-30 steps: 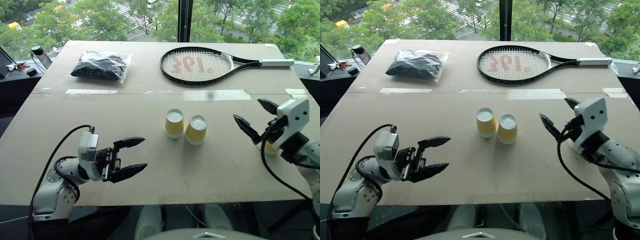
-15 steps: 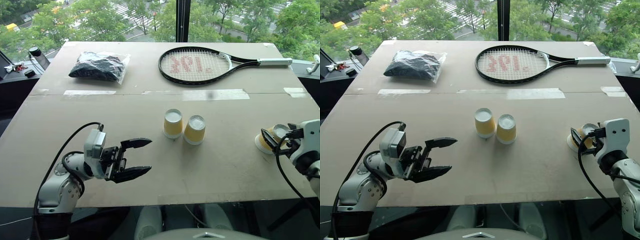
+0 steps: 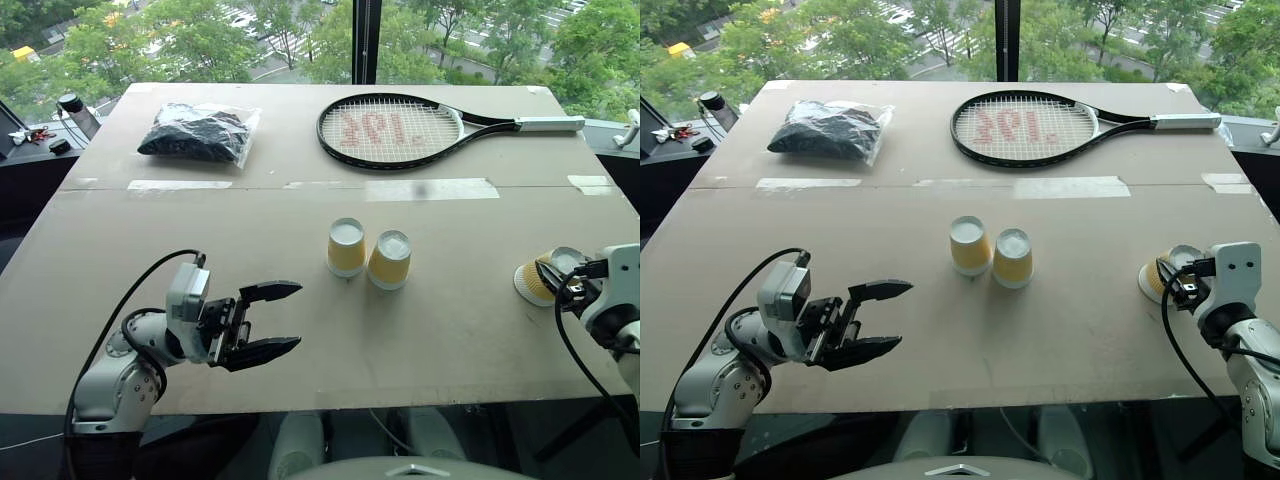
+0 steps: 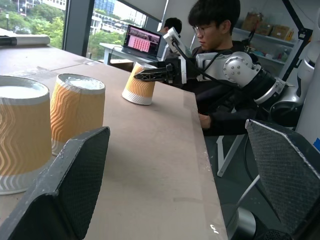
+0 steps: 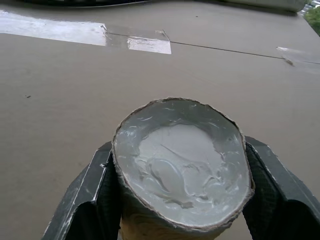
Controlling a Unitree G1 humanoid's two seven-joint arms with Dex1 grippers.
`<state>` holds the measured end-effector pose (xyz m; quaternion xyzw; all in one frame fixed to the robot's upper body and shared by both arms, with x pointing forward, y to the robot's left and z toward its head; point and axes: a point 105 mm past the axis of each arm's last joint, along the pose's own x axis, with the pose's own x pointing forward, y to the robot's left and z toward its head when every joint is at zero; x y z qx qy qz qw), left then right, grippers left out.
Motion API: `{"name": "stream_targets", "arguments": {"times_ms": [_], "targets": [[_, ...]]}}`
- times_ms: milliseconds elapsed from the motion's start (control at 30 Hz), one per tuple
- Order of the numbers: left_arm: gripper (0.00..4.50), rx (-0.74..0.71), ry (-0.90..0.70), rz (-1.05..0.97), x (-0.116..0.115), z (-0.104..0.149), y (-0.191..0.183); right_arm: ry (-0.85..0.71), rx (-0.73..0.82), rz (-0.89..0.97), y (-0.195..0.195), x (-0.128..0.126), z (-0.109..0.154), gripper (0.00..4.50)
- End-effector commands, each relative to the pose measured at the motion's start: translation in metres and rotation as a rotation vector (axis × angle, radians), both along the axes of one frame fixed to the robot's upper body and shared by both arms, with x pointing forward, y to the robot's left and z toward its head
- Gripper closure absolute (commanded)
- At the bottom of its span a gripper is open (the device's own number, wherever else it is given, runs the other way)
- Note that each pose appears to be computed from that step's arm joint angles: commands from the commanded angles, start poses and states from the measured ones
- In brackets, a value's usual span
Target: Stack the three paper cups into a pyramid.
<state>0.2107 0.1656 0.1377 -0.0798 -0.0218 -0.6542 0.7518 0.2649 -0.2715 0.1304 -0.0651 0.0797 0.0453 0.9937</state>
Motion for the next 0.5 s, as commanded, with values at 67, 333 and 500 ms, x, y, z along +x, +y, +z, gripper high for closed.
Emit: {"name": "stream_targets", "arguments": {"times_ms": [67,333,500], "targets": [[0.0,-0.016,-0.039,0.0,-0.001,0.01,0.0,-0.131,0.003,0.24,0.046,0.003,0.05,2.04],[0.0,-0.009,-0.033,0.033,-0.006,0.01,0.004,-0.161,-0.019,0.69,0.148,0.016,0.097,2.04],[0.0,-0.003,-0.033,0.079,-0.013,0.011,0.009,-0.156,-0.052,0.834,0.184,0.024,0.115,2.04]]}}
